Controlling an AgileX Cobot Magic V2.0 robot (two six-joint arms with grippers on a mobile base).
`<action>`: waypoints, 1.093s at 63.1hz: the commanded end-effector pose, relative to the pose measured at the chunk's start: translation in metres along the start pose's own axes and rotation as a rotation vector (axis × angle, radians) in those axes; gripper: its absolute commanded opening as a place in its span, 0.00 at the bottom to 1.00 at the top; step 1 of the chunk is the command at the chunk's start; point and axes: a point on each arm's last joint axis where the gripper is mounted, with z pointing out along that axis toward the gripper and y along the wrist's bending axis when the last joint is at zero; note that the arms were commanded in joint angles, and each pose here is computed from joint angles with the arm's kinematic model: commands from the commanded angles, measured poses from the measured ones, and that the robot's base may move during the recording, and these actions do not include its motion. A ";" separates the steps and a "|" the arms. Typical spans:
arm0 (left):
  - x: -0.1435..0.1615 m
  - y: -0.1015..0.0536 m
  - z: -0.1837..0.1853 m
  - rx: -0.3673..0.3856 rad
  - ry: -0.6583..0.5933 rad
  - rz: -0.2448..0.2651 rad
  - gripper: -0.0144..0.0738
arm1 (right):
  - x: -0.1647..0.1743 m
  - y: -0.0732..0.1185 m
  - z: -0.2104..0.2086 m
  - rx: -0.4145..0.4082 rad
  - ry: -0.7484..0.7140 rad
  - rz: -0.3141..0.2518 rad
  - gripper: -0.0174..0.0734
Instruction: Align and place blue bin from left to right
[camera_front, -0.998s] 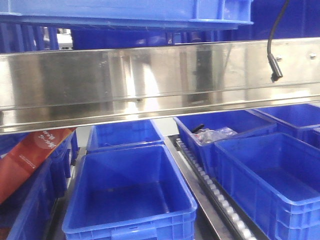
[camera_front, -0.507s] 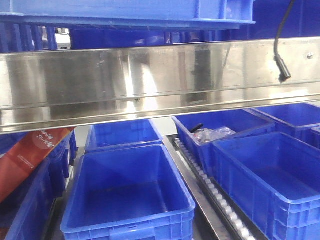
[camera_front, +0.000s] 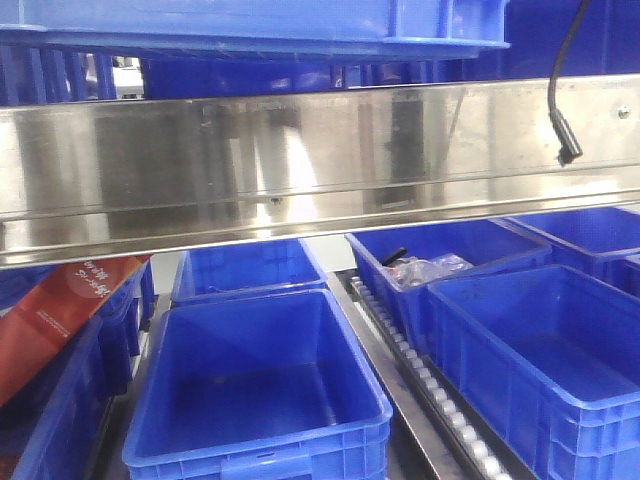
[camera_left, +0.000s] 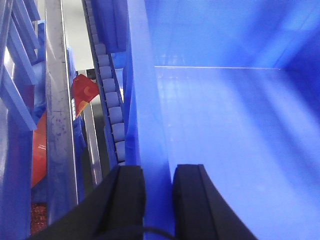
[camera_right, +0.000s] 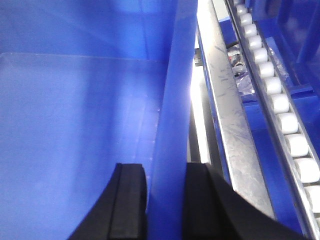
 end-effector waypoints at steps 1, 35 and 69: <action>-0.013 0.001 -0.019 0.017 -0.127 0.004 0.15 | -0.014 0.001 -0.018 -0.013 -0.132 -0.036 0.11; -0.014 0.001 -0.019 0.020 -0.132 0.001 0.15 | -0.028 0.004 -0.028 -0.048 -0.248 -0.078 0.11; -0.007 -0.001 0.029 -0.023 -0.065 -0.015 0.15 | -0.047 -0.022 0.023 0.004 -0.334 -0.096 0.12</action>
